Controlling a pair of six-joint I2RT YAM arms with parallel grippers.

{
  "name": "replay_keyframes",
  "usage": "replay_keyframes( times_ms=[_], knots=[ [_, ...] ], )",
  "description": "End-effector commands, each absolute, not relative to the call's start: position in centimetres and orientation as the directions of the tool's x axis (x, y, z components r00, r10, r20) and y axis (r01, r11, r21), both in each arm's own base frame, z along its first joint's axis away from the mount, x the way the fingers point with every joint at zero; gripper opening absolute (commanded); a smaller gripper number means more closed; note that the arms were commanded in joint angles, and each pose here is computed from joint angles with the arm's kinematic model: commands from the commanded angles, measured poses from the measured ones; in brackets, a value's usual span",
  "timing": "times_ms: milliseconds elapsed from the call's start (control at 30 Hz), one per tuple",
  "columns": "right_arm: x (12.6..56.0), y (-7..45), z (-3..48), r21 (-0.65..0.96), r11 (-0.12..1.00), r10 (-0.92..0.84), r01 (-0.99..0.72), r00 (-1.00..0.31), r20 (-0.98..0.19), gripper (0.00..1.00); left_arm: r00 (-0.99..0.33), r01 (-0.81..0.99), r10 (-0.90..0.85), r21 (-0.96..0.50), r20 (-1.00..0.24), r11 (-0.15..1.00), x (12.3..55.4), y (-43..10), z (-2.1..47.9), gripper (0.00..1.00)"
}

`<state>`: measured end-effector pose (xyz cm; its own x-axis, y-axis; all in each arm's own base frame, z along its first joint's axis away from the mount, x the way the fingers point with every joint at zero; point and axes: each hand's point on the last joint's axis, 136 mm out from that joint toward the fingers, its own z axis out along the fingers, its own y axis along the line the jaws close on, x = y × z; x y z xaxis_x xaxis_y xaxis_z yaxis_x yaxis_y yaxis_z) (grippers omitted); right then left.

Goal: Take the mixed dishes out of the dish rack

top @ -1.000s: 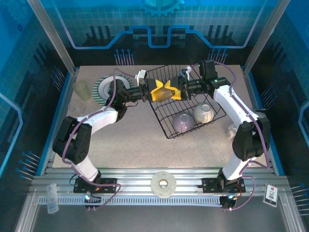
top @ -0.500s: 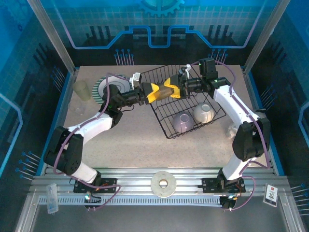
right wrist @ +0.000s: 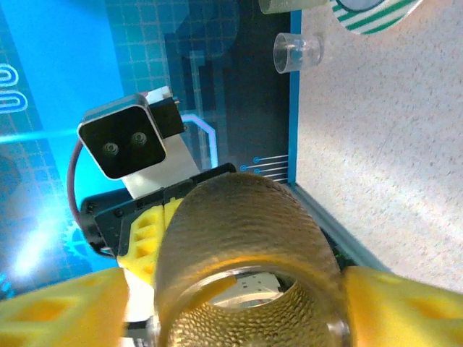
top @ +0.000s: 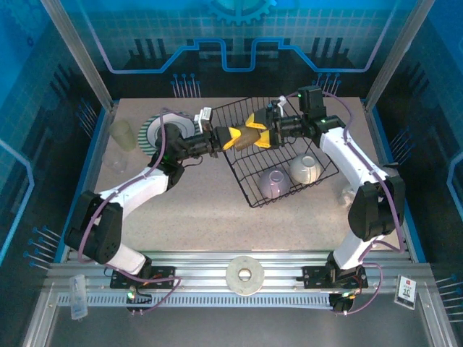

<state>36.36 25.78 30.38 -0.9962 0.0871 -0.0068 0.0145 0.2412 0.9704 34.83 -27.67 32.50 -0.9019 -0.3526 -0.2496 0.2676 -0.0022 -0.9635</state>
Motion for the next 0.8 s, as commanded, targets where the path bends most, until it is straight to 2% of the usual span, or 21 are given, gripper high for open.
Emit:
replay_keyframes(
  times_ms=[0, 100, 233, 367, 467, 600, 767],
  knots=[
    [36.9, 24.1, 32.9, 0.928, 0.337, 0.167, -0.157, -0.96, -0.223, 1.0, -0.884, 0.249, -0.378, -0.962, -0.273, 0.112, 34.5, -27.3, 32.9, 0.0],
    [37.9, 21.4, 33.0, 0.852, 0.499, 0.273, -0.157, -0.905, -0.326, 1.0, -0.851, 0.223, -0.394, -0.919, -0.346, 0.324, 34.3, -25.7, 32.2, 0.0],
    [38.8, 19.9, 33.3, 0.834, 0.536, 0.356, -0.132, -0.86, -0.365, 1.0, -0.813, 0.104, -0.371, -0.738, -0.449, 0.667, 33.7, -21.0, 31.0, 0.0],
    [39.2, 19.9, 31.6, 0.826, 0.557, 0.354, -0.079, -0.878, -0.322, 1.0, -0.819, -0.029, -0.309, -0.503, -0.484, 0.864, 31.8, -15.9, 29.6, 0.0],
    [39.6, 20.5, 30.7, 0.828, 0.558, 0.347, -0.064, -0.888, -0.302, 1.0, -0.837, -0.106, -0.239, -0.283, -0.492, 0.953, 29.8, -11.6, 28.6, 0.0],
    [40.1, 21.2, 30.8, 0.817, 0.572, 0.327, -0.078, -0.892, -0.314, 1.0, -0.884, -0.136, -0.133, -0.026, -0.449, 0.99, 27.9, -7.3, 26.4, 0.0],
    [40.4, 21.8, 31.1, 0.799, 0.594, 0.287, -0.097, -0.902, -0.323, 1.0, -0.933, -0.146, -0.114, 0.07, -0.342, 0.987, 28.0, -4.5, 23.1, 0.0]
  ],
)
